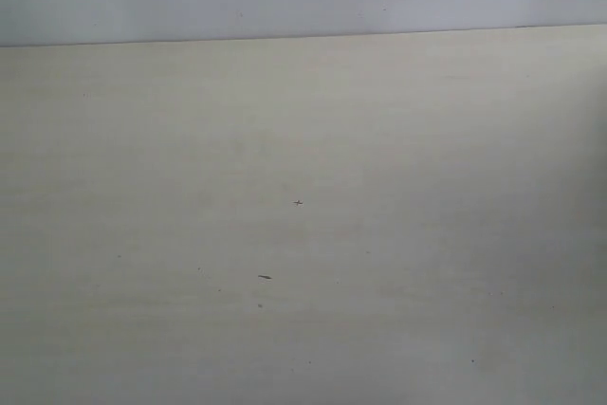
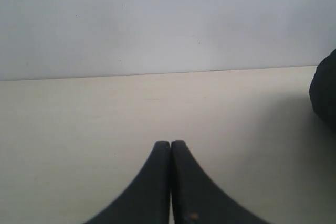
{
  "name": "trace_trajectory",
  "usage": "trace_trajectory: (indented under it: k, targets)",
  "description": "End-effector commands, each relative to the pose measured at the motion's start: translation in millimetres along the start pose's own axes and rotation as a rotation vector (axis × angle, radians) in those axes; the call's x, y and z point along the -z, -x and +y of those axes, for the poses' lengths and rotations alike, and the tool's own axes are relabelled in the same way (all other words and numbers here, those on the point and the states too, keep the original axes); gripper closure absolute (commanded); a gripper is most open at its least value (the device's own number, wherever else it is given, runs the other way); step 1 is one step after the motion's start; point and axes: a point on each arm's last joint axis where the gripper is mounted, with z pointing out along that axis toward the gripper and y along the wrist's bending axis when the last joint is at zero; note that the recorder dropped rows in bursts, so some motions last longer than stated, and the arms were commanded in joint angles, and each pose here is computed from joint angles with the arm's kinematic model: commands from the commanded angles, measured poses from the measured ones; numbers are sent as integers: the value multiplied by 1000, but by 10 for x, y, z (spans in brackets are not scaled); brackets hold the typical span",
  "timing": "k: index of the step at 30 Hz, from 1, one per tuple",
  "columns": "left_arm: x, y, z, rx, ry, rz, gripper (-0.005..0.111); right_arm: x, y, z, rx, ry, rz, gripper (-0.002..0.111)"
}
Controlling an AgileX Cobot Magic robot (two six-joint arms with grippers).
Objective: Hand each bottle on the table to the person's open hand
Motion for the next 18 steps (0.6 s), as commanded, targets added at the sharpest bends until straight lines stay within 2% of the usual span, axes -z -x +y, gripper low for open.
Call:
trace_trajectory:
  k: [1,3,6,12,18]
  targets:
    - [11,-27,-135,-204,-145,-4,107,0,-13,-5,7,-7,-2,108]
    - [7,-78,-180,-288,-206,14,107,0,-13,-5,7,-7,-2,108]
    - [-26,-187,-186,-322,-246,45,107,0,-13,-5,7,-7,-2,108]
    - [-140,-482,-67,-354,-211,119,107,0,-13,-5,7,-7,-2,108]
    - [-190,-640,-2,-365,-195,152,107,0,-13,-5,10,-7,-2,108]
